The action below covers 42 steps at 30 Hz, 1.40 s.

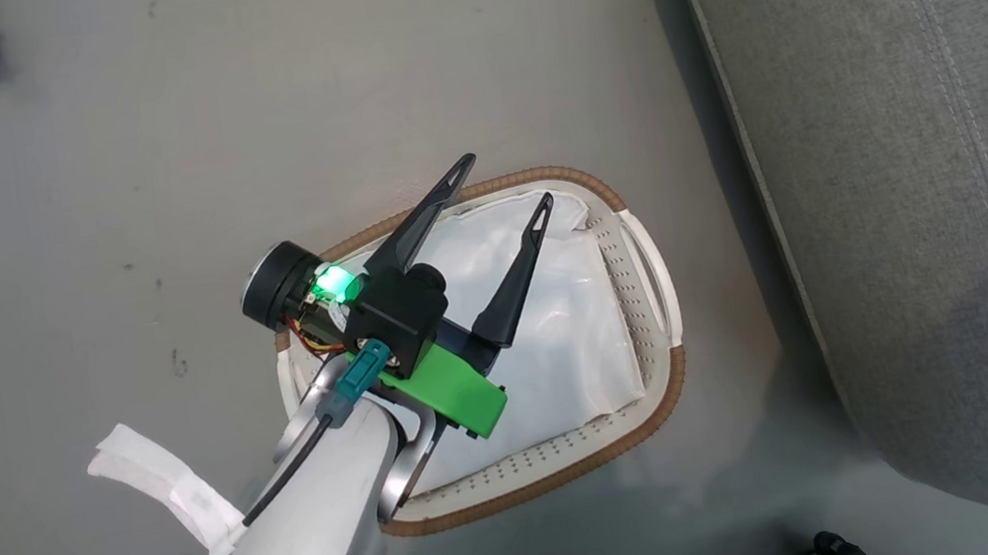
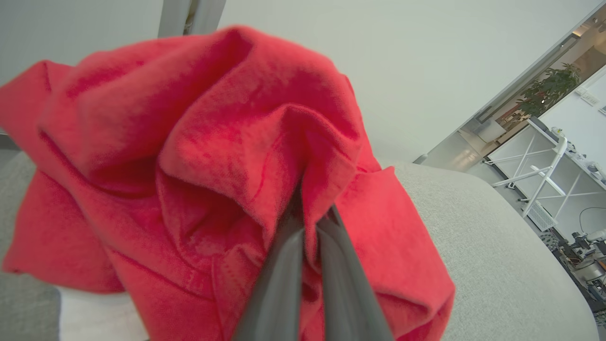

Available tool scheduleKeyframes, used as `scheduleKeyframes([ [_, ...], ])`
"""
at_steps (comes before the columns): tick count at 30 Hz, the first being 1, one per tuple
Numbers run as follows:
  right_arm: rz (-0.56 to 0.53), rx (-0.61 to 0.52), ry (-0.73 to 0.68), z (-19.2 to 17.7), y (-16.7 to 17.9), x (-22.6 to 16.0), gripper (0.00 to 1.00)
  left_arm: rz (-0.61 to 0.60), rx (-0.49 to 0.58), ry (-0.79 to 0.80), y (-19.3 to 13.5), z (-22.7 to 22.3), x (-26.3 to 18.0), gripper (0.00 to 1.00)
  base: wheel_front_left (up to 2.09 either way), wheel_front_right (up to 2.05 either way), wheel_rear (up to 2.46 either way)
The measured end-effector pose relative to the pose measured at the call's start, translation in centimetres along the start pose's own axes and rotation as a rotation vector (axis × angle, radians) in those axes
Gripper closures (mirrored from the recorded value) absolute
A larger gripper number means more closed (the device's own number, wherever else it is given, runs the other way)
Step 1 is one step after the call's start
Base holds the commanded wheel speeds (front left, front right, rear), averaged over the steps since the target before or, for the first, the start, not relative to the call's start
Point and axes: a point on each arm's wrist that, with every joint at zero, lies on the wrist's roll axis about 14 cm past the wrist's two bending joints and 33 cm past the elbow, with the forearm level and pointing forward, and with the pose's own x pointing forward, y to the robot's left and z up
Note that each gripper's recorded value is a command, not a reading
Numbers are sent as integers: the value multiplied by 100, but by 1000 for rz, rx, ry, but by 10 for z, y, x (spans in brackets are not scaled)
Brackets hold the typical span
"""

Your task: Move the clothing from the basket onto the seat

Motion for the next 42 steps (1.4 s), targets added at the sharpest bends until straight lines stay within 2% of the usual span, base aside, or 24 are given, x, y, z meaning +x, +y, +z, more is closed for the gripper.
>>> scheduleKeyframes([
  [1,1,1,3,-1,1,-1,100,-3,-1,0,-1,-1,1,0,0,0,0],
  [2,1,-2,5,-3,0,-3,89,-7,-2,0,-2,-1,2,0,0,0,0],
  [3,-3,-7,2,-2,-2,-5,66,-12,-2,-2,-3,0,3,0,0,0,0],
  [4,-4,-10,-2,-1,-3,-7,49,-15,-1,-3,-4,0,4,0,0,0,0],
  [5,-3,-12,-6,0,-4,-9,5,-17,2,-7,-5,2,5,0,0,0,0],
  [6,2,-11,-11,2,-3,-12,0,-18,4,-11,-5,4,5,0,0,0,0],
  [18,31,1,-69,26,-8,-45,0,2,-28,-89,-18,42,3,0,0,0,0],
  [25,49,26,-178,72,-11,-59,0,81,-55,-175,-15,78,-10,0,0,0,0],
  [31,97,91,-267,109,5,-77,0,213,-70,-231,2,99,-40,0,0,0,0],
  [39,224,243,-379,155,60,-114,0,473,-22,-261,42,109,-107,0,0,0,0],
  [42,285,295,-391,160,85,-132,0,571,-16,-264,57,107,-137,0,0,0,0],
])
